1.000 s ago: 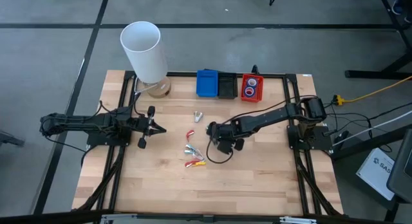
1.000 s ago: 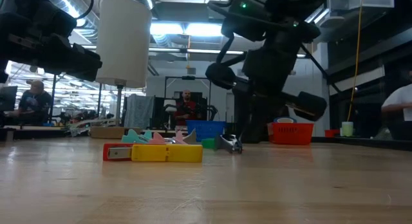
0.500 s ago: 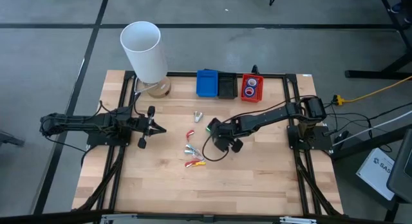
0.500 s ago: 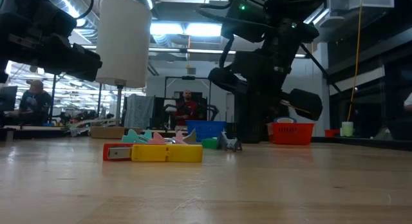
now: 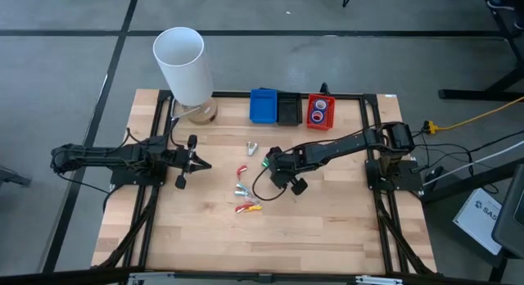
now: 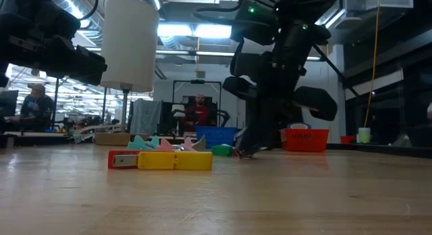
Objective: Pick and place Stapler, Stapler remover, tape
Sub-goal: Put the black staple remover into the black bin
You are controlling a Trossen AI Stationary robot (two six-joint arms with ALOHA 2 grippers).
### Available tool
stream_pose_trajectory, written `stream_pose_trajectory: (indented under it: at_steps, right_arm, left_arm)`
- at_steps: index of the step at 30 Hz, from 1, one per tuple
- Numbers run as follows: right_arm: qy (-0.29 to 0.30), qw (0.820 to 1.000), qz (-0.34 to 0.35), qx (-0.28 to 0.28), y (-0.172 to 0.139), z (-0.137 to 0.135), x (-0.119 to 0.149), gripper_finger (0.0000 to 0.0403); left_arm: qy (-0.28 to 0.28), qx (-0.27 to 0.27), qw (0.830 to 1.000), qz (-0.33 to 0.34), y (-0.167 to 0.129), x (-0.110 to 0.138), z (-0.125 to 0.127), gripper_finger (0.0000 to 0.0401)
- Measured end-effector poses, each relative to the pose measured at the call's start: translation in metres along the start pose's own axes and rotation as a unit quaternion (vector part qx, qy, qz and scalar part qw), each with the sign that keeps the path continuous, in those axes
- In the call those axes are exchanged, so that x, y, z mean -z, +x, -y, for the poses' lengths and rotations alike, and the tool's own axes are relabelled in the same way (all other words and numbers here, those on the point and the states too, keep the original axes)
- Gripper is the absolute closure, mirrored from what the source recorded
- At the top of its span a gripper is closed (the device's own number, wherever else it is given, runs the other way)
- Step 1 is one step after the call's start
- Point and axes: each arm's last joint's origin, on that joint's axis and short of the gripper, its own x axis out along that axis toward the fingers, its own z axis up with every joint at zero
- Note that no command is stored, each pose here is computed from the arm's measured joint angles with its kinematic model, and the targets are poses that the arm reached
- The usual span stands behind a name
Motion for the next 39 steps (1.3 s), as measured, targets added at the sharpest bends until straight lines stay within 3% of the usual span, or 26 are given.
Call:
stream_pose_trajectory:
  at_steps: [5,12,25,39]
  right_arm:
    - [0.013,1.0,-0.011,-0.009,-0.004,0.001,-0.001,0.0392]
    - [0.102,0.994,0.005,-0.043,-0.004,-0.001,-0.002,0.0354]
    - [0.13,0.991,-0.02,-0.035,-0.014,0.013,0.0,0.0252]
    - [0.151,0.987,-0.038,-0.036,-0.021,0.027,0.005,0.0242]
  left_arm:
    - [0.0,0.0,1.0,0.0,0.0,0.0,0.0,0.0386]
    - [0.0,0.0,1.0,0.0,0.0,0.0,0.0,0.0385]
    - [0.0,0.0,1.0,0.0,0.0,0.0,0.0,0.0386]
    - [0.0,0.0,1.0,0.0,0.0,0.0,0.0,0.0386]
